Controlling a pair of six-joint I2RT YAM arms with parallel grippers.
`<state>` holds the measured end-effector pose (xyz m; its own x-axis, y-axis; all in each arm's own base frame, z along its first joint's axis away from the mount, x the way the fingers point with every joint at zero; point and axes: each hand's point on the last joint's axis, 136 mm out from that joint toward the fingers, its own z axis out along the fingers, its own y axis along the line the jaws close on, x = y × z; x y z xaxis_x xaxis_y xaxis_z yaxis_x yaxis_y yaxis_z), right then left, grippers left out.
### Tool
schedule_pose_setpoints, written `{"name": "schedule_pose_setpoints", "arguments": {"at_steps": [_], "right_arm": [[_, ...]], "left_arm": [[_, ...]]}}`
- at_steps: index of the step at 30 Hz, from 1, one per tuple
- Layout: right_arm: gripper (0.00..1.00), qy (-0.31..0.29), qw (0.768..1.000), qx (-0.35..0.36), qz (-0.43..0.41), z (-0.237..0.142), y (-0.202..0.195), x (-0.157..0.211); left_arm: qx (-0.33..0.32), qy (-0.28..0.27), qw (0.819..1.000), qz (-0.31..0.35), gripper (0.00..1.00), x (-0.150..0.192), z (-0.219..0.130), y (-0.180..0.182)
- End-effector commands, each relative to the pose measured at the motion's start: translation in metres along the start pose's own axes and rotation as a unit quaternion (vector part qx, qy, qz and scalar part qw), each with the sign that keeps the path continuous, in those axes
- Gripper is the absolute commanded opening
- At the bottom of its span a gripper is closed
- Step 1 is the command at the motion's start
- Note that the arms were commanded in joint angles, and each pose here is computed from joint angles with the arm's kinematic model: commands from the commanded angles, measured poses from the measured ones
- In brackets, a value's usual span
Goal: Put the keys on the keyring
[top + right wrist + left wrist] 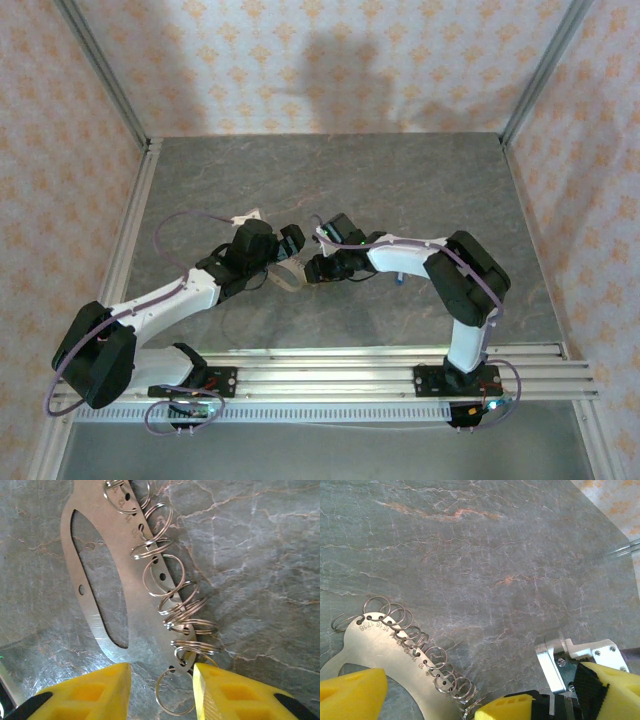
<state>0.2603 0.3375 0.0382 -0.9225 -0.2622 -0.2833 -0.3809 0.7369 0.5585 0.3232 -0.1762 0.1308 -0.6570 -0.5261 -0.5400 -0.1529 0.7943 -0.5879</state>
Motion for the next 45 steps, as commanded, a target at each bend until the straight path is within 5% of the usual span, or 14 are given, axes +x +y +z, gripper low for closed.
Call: {"name": "schedule_pose_setpoints", "arguments": {"at_steps": [1, 19, 30, 45], "right_arm": [[0.36, -0.008, 1.000, -0.016, -0.013, -0.004, 0.011, -0.006], [0.49, -0.016, 0.996, 0.072, -0.050, -0.031, -0.017, 0.011], [0.49, -0.013, 0.962, 0.178, -0.206, -0.030, -0.013, 0.017], [0.44, -0.016, 0.952, 0.179, -0.248, -0.013, -0.007, 0.022]], "left_arm": [[0.000, -0.007, 1.000, -0.001, 0.97, 0.000, 0.001, 0.000], [-0.037, -0.006, 0.999, -0.009, 0.98, -0.007, -0.003, 0.016], [-0.043, -0.004, 0.999, -0.033, 0.98, -0.037, -0.011, 0.030], [-0.043, -0.005, 0.999, -0.029, 0.98, -0.043, -0.021, 0.034]]}}
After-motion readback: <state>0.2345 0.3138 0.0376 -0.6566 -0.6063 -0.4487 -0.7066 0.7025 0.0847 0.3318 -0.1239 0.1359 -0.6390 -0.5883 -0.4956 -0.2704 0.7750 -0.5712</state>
